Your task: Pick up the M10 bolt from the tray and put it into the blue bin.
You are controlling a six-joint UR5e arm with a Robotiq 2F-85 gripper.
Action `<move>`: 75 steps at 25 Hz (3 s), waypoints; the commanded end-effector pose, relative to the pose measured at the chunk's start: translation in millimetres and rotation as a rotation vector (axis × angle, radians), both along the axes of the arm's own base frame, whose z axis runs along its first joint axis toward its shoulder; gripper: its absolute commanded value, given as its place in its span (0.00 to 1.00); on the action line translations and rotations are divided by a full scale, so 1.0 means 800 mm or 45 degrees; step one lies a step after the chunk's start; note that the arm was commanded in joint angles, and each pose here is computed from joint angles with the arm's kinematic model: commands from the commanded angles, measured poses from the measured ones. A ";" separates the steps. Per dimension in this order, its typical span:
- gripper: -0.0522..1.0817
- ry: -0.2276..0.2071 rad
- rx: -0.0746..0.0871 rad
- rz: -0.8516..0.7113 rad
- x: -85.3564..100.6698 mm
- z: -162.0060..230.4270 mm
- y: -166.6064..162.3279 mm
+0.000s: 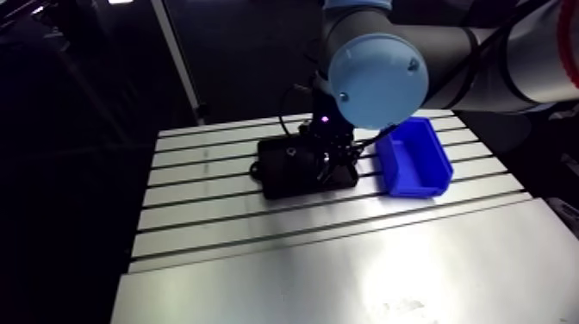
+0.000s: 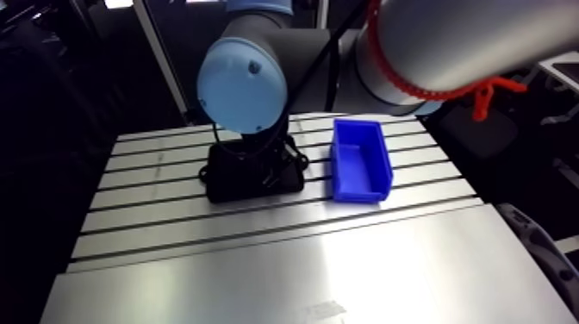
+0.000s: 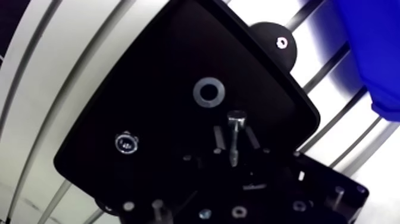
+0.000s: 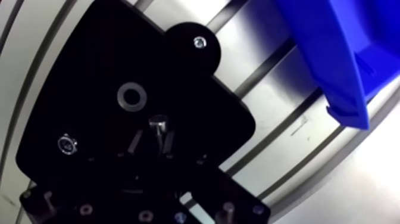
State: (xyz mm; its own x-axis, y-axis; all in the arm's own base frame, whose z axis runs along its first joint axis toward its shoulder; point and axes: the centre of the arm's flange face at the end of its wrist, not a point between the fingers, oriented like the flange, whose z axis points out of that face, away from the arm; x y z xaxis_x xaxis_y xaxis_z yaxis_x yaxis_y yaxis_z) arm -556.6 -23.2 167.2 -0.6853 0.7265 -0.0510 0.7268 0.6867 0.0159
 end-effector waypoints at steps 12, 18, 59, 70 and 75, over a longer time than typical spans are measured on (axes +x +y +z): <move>0.71 -0.003 0.000 0.007 -0.001 -0.002 -0.003; 0.75 -0.002 -0.002 0.009 -0.001 -0.002 -0.003; 0.96 0.058 0.108 1.030 0.021 0.281 0.033; 0.92 0.080 0.044 1.643 0.021 0.279 0.086; 0.91 0.090 0.013 1.925 0.023 0.281 0.097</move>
